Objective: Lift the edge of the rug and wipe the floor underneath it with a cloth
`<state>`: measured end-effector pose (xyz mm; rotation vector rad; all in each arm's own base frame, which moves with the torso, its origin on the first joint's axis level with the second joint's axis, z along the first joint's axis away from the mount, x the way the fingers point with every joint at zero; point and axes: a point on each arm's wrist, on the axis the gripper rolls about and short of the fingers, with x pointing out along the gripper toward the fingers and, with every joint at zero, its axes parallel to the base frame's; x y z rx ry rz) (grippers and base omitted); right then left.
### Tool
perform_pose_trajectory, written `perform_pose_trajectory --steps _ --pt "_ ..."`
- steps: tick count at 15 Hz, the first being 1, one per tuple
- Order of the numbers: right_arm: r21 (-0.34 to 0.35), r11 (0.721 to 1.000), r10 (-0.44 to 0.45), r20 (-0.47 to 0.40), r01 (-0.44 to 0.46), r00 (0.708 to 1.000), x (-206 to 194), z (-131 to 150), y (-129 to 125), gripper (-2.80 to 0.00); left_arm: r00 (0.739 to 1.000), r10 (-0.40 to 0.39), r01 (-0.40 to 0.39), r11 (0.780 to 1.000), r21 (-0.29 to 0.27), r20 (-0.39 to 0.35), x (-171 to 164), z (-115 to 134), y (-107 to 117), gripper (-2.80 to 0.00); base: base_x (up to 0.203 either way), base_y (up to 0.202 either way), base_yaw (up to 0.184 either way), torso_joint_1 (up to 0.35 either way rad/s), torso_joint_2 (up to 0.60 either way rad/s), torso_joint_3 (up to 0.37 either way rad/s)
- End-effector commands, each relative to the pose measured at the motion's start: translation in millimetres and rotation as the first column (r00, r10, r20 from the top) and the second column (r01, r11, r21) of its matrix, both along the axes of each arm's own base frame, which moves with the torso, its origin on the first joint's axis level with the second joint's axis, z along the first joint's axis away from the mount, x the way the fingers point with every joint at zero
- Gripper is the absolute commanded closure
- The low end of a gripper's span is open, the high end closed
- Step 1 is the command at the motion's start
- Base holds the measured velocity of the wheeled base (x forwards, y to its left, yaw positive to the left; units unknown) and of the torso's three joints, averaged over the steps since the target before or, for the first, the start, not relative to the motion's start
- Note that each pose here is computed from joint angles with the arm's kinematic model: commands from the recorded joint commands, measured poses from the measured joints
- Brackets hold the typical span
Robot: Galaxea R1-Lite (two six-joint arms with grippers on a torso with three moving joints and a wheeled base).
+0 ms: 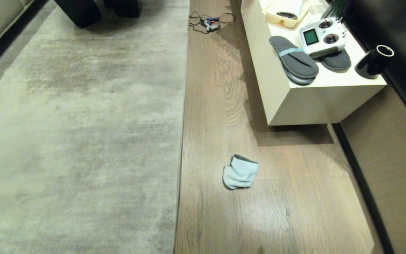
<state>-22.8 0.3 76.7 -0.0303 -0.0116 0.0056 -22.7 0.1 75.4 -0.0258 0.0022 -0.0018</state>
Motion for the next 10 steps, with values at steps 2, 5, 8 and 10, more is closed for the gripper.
perform_pose_trajectory --steps 2,5,8,10 --pt "0.000 1.000 0.000 -0.001 0.000 1.000 0.1 0.1 0.0 0.00 1.000 0.002 -0.002 1.000 0.000 -0.001 0.1 0.0 0.0 0.00 0.000 0.000 0.000 0.005 0.00 0.204" --pt "0.000 1.000 0.000 -0.001 0.000 1.000 0.1 0.1 0.0 0.00 1.000 0.002 -0.002 1.000 -0.003 -0.001 0.1 0.0 0.0 0.00 0.000 0.000 0.000 0.003 0.00 0.198" --pt "0.000 1.000 0.000 -0.001 0.000 1.000 0.1 0.1 0.0 0.00 1.000 0.002 -0.002 1.000 -0.005 -0.001 0.1 0.0 0.0 0.00 0.000 0.000 0.000 0.003 0.00 0.200" --pt "0.000 1.000 0.000 -0.001 0.000 1.000 0.1 0.1 0.0 0.00 1.000 0.003 -0.003 1.000 -0.005 -0.001 0.1 0.0 0.0 0.00 0.000 0.000 0.000 -0.001 0.01 0.201"
